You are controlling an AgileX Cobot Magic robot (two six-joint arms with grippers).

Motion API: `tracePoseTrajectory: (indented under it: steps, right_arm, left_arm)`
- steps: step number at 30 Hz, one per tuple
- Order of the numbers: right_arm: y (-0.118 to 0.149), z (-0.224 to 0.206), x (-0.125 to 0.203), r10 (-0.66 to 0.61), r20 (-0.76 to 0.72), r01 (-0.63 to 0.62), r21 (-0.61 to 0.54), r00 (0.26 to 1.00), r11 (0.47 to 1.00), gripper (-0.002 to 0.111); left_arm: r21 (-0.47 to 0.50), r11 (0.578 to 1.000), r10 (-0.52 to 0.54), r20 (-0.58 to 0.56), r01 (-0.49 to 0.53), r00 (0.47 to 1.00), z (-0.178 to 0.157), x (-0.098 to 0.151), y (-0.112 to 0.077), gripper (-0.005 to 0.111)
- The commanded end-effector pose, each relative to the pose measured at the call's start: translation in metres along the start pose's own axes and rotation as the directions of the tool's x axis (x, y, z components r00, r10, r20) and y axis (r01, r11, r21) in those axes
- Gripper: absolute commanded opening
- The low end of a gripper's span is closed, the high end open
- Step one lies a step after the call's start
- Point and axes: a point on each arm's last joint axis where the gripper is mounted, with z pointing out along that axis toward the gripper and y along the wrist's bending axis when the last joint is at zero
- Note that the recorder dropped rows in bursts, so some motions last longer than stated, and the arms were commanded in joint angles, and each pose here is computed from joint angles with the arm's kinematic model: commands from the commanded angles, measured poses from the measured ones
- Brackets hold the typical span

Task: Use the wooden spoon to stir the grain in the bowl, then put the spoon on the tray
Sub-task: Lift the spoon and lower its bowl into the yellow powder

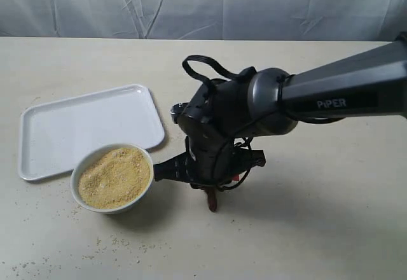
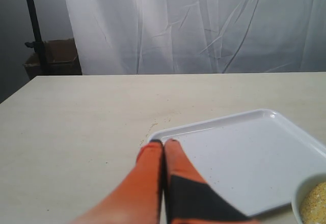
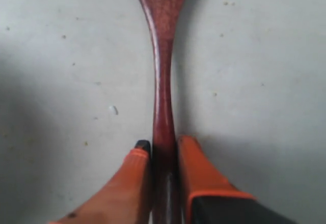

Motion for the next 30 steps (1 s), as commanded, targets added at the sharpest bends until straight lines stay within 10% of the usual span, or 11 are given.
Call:
tracePoseTrajectory:
  steps: [1,5,11,18,30]
  right_arm:
    - [-0.006,-0.041,-0.012,-0.098,0.069,0.097,0.027,0.993,0.995,-0.001]
    - [-0.004,-0.085,-0.02,-0.327,0.146,0.334,-0.028,0.934,0.942,-0.001]
    - [0.021,-0.111,-0.015,-0.621,0.227,0.661,-0.222,0.75,0.717,-0.001]
    - [0.039,-0.083,0.004,-0.832,0.129,0.841,-0.128,0.54,0.526,-0.001]
    - [0.047,-0.076,0.004,-0.851,0.156,0.865,-0.09,0.502,0.494,0.008]
  left_arm:
    - [-0.001,1.0,0.0,0.004,0.0,1.0,0.0,0.001,0.0,0.0]
    - [-0.001,1.0,0.0,0.004,0.0,1.0,0.0,0.001,0.0,0.0]
    - [-0.001,1.0,0.0,0.004,0.0,1.0,0.0,0.001,0.0,0.0]
    - [-0.001,1.0,0.0,0.004,0.0,1.0,0.0,0.001,0.0,0.0]
    - [-0.001,1.0,0.0,0.006,0.0,1.0,0.0,0.001,0.0,0.0]
